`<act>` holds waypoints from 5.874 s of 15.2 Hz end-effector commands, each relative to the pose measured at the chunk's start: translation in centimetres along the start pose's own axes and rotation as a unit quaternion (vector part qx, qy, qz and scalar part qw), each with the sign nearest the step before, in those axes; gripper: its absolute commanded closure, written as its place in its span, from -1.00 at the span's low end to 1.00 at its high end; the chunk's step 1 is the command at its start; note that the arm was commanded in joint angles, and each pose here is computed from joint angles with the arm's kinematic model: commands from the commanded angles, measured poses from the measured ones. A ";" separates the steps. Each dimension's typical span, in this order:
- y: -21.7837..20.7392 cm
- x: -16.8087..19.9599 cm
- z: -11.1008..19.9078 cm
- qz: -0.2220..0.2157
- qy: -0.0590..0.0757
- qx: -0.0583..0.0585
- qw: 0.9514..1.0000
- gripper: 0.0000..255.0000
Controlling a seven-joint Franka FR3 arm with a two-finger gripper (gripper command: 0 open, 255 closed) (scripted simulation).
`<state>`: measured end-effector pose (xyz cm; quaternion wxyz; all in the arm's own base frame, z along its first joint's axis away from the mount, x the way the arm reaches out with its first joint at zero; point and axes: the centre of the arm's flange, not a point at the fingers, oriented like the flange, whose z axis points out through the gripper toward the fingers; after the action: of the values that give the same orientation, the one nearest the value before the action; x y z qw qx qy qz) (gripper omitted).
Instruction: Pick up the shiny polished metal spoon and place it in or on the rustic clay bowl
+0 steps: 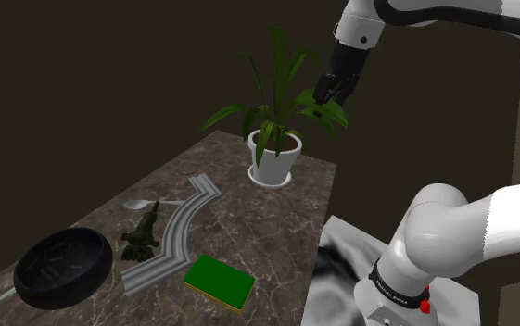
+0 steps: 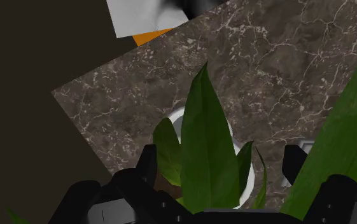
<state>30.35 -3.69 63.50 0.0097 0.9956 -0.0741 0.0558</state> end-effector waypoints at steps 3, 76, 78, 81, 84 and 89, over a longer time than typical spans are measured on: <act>-1.1 1.7 1.5 -0.027 0.003 0.000 1.000 -1.00; -34.5 20.4 26.5 -0.497 0.054 0.003 0.866 1.00; -34.5 20.5 25.5 -0.497 0.054 0.003 0.866 1.00; -34.5 20.7 23.9 -0.497 0.054 0.003 0.866 1.00; -34.5 20.9 22.3 -0.497 0.054 0.003 0.866 1.00; -34.4 21.2 19.7 -0.497 0.054 0.003 0.866 1.00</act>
<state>58.55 26.69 45.39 0.0371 0.8960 0.4316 0.0972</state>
